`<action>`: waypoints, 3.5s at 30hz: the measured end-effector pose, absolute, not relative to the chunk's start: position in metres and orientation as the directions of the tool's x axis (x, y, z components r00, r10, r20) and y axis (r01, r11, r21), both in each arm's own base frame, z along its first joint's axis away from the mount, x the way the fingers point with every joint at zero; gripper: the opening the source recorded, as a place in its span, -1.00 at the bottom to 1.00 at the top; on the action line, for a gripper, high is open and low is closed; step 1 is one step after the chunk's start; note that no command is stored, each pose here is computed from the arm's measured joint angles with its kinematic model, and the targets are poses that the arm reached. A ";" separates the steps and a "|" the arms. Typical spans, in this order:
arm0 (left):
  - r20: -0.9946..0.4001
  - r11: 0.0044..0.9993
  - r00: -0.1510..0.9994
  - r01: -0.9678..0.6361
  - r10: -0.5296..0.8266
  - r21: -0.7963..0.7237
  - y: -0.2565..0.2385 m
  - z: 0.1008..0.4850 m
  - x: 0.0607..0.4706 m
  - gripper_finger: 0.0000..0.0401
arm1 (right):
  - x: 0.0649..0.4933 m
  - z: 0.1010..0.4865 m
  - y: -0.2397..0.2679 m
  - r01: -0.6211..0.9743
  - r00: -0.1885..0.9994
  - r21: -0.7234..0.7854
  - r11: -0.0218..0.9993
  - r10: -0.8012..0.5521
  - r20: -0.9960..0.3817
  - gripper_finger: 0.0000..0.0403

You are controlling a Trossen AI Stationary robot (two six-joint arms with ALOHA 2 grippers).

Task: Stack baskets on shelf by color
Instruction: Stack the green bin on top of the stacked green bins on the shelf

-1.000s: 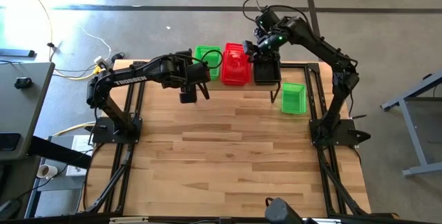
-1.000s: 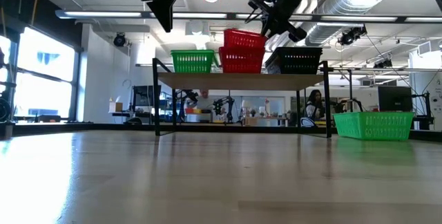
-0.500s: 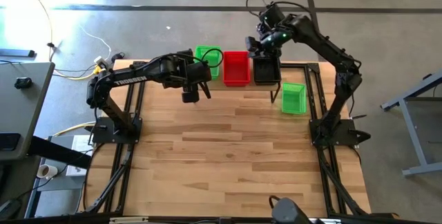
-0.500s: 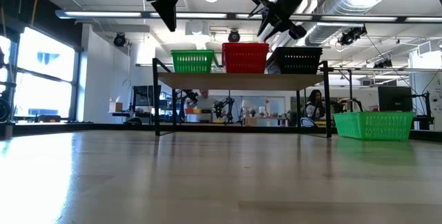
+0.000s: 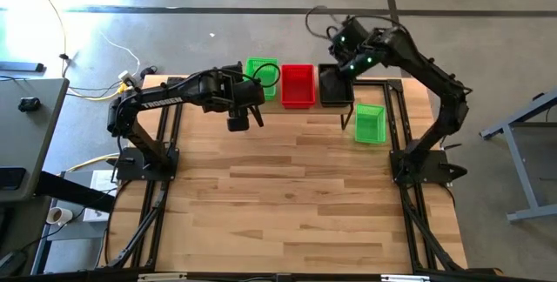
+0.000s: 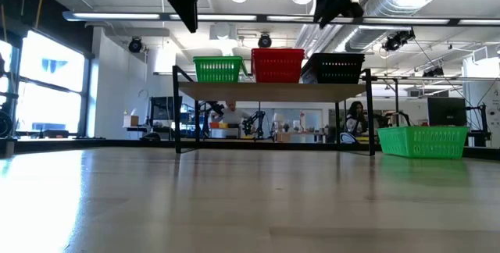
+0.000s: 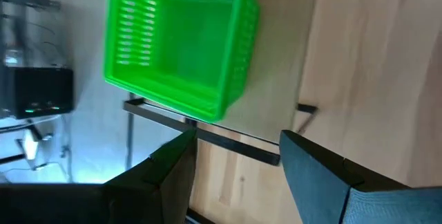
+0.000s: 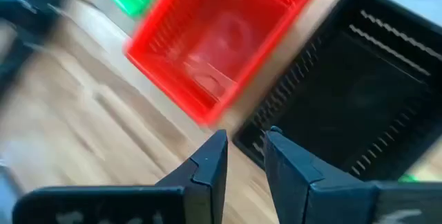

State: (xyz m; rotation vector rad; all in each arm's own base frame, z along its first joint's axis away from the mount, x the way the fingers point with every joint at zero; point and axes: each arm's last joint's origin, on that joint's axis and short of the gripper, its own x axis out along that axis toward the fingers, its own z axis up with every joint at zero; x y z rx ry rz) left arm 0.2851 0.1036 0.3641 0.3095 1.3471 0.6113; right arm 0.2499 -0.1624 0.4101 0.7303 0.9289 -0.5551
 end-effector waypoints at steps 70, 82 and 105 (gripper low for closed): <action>-0.830 0.837 0.161 -0.244 0.534 0.491 0.099 0.375 0.275 -0.02 | 0.096 0.222 -0.153 0.957 -0.012 -0.005 -0.290 -0.023 -1.000 -0.59; -0.844 0.855 0.175 -0.228 0.507 0.466 0.099 0.374 0.276 -0.02 | 0.093 0.204 -0.152 0.942 -0.057 -0.036 -0.333 -0.053 -0.997 -0.59; -0.836 0.856 0.196 -0.193 0.512 0.479 0.099 0.375 0.278 -0.02 | 0.096 0.193 -0.150 0.952 -0.031 -0.008 -0.307 -0.070 -0.997 -0.95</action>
